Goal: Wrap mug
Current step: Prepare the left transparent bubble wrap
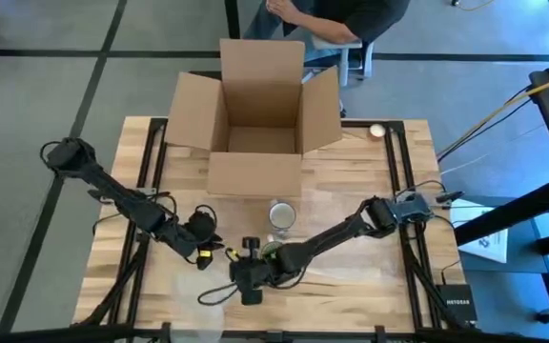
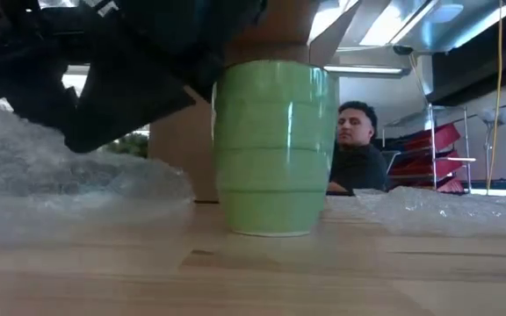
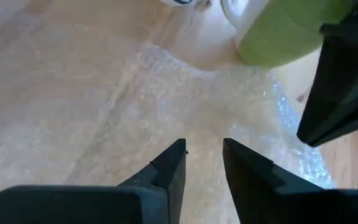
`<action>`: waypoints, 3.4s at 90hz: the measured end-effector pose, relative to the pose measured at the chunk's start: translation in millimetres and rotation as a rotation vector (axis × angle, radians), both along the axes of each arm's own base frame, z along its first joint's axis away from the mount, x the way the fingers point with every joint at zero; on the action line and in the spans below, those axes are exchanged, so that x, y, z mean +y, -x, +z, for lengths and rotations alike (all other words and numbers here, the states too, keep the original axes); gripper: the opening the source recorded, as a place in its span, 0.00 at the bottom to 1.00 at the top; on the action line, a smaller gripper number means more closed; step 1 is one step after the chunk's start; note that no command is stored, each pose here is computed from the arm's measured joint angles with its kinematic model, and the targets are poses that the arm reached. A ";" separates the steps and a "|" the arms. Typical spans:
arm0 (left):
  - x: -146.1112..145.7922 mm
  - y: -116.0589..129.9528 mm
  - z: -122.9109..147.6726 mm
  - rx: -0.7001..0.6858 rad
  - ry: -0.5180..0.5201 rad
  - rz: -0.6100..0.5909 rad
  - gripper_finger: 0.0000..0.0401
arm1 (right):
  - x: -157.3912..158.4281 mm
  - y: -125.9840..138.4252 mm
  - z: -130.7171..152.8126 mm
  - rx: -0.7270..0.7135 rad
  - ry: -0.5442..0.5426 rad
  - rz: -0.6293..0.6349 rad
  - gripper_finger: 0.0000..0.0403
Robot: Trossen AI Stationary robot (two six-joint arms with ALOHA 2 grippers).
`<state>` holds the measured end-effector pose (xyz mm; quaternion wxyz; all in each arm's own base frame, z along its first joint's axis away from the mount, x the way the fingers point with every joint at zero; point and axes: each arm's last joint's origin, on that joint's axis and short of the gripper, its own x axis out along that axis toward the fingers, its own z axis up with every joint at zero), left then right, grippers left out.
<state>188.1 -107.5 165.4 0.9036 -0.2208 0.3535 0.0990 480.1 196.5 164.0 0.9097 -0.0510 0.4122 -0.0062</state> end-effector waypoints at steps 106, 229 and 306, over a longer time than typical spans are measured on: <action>6.4 10.5 -9.9 0.137 -0.044 0.032 0.22 | -10.1 -6.1 27.4 -0.070 0.007 -0.023 0.03; 47.8 46.4 -63.1 0.237 -0.168 0.319 0.22 | 26.7 46.2 28.4 0.372 -0.174 0.403 0.03; 21.1 25.9 -8.8 0.102 0.014 0.099 0.22 | -21.8 -8.0 -11.1 0.183 -0.020 0.100 0.03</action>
